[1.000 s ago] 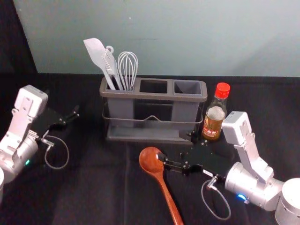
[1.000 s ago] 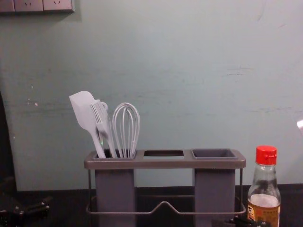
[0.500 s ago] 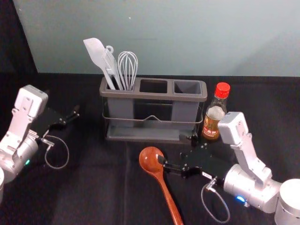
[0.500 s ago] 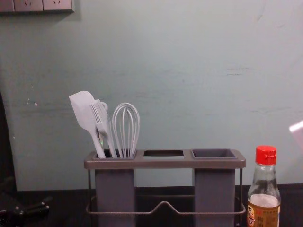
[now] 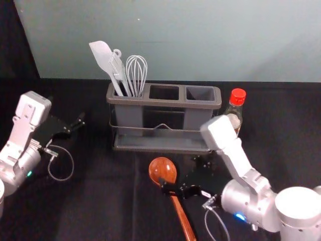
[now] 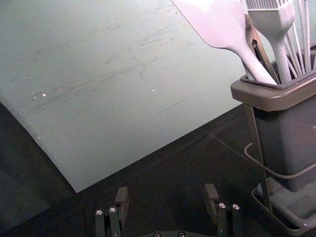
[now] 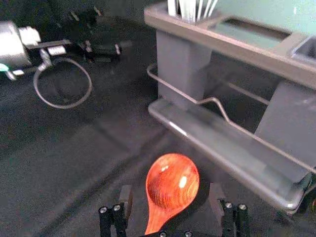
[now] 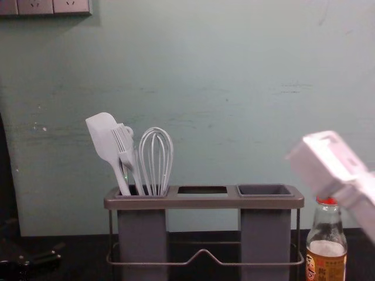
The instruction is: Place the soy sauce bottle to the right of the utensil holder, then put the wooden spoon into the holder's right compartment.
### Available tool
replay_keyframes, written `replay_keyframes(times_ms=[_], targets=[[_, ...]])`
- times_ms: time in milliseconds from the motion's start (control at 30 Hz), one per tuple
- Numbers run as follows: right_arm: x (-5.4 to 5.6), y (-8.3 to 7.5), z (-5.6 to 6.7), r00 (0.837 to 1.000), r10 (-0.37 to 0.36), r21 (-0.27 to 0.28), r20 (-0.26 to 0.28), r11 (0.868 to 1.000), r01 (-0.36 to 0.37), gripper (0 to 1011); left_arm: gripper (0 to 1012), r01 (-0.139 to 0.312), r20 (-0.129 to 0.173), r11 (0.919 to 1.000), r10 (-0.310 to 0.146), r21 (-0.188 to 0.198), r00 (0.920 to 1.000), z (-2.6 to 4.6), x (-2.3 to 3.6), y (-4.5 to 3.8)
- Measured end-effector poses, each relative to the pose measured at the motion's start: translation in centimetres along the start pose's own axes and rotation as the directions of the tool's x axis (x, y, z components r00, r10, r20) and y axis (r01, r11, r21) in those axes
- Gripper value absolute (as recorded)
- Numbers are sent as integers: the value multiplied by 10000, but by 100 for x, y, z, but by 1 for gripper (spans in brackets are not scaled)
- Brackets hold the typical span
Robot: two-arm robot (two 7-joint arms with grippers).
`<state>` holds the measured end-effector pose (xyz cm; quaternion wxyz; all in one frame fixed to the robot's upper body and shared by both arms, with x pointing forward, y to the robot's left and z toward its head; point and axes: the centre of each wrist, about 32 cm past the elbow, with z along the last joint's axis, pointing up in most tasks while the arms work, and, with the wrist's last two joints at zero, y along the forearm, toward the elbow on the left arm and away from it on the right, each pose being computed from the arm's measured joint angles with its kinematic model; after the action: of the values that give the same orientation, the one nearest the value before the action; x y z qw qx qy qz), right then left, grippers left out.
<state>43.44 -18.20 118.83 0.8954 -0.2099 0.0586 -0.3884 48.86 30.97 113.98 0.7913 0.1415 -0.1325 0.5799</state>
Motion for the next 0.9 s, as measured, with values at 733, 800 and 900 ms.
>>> replay_keyframes(times_ms=[733,800,900], targets=[[-57,319,465,9987,-366,-2507,-362,9677,264,1003,1005,0,0,10000,0,1,10000,0,0,0],[-51,348,483,9986,-312,-2589,-429,9657,191,1003,1005,0,0,10000,0,0,10000,0,0,0],[-46,378,492,9984,-255,-2625,-513,9649,111,1003,1005,0,0,10000,0,1,10000,0,0,0]])
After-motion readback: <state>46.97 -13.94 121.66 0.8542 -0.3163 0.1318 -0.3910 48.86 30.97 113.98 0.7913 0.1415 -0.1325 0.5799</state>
